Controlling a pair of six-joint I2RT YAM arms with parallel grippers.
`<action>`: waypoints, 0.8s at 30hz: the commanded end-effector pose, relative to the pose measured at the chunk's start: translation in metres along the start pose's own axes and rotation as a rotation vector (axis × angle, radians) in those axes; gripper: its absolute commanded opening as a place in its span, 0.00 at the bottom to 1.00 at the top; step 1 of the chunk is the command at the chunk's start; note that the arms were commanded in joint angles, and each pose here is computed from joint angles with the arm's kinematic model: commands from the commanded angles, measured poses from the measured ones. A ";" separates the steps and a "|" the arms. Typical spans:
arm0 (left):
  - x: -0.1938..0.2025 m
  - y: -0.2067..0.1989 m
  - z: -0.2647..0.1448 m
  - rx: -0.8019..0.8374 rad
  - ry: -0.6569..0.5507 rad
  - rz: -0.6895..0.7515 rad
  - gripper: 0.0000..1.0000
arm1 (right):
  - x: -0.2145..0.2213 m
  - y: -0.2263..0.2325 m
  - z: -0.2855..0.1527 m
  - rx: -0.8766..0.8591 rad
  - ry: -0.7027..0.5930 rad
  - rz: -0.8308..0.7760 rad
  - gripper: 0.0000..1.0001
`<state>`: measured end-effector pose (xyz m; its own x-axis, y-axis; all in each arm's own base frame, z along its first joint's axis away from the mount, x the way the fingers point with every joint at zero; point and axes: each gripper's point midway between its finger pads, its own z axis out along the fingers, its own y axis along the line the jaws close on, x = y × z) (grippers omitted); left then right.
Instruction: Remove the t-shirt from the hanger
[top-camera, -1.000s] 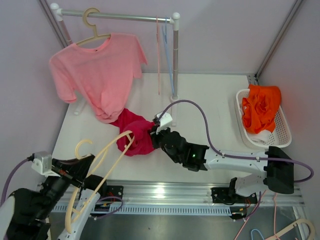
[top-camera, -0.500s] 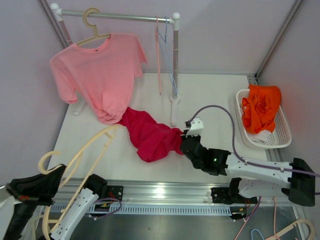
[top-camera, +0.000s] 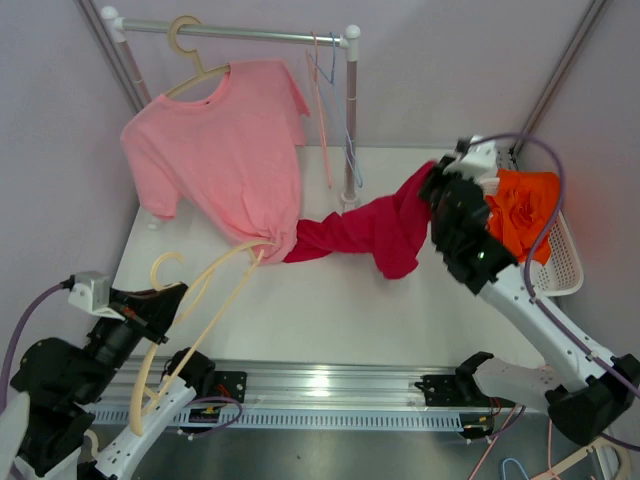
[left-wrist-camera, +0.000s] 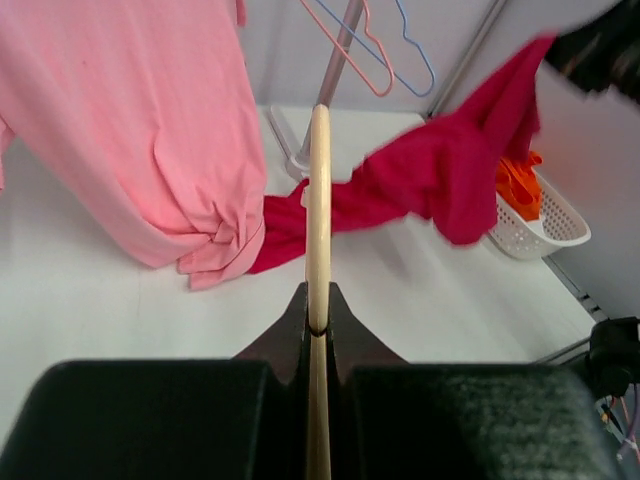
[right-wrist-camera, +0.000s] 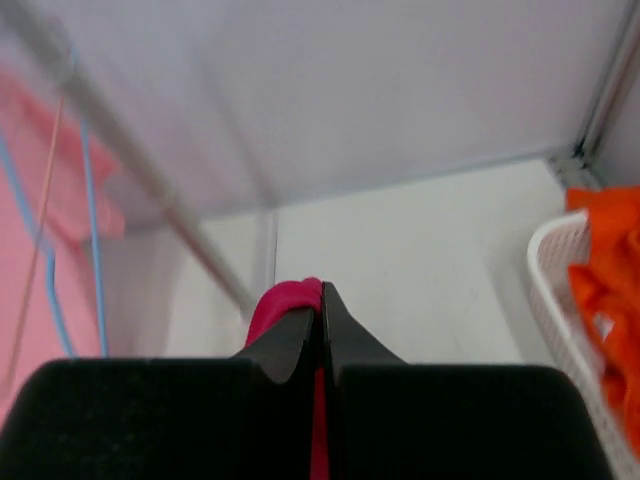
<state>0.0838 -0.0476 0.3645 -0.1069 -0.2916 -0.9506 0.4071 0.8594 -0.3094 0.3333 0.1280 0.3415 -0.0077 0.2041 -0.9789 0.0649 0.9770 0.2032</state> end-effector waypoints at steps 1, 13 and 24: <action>-0.020 -0.021 0.025 0.077 -0.037 -0.061 0.01 | -0.170 -0.012 0.032 -0.040 -0.353 0.113 0.00; -0.001 -0.022 0.070 0.067 0.062 -0.048 0.01 | -0.430 -0.106 -0.021 0.149 -1.001 0.339 0.00; 0.008 -0.019 0.088 0.049 0.080 -0.050 0.01 | -0.305 -0.216 -0.029 0.639 -0.786 0.363 0.00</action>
<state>0.1475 -0.0963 0.3493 -0.2376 -0.2610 -0.9356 0.4213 0.8403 -0.3413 0.2999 -0.1171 0.6534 0.7752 0.1531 -0.6129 0.3246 0.7358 0.5944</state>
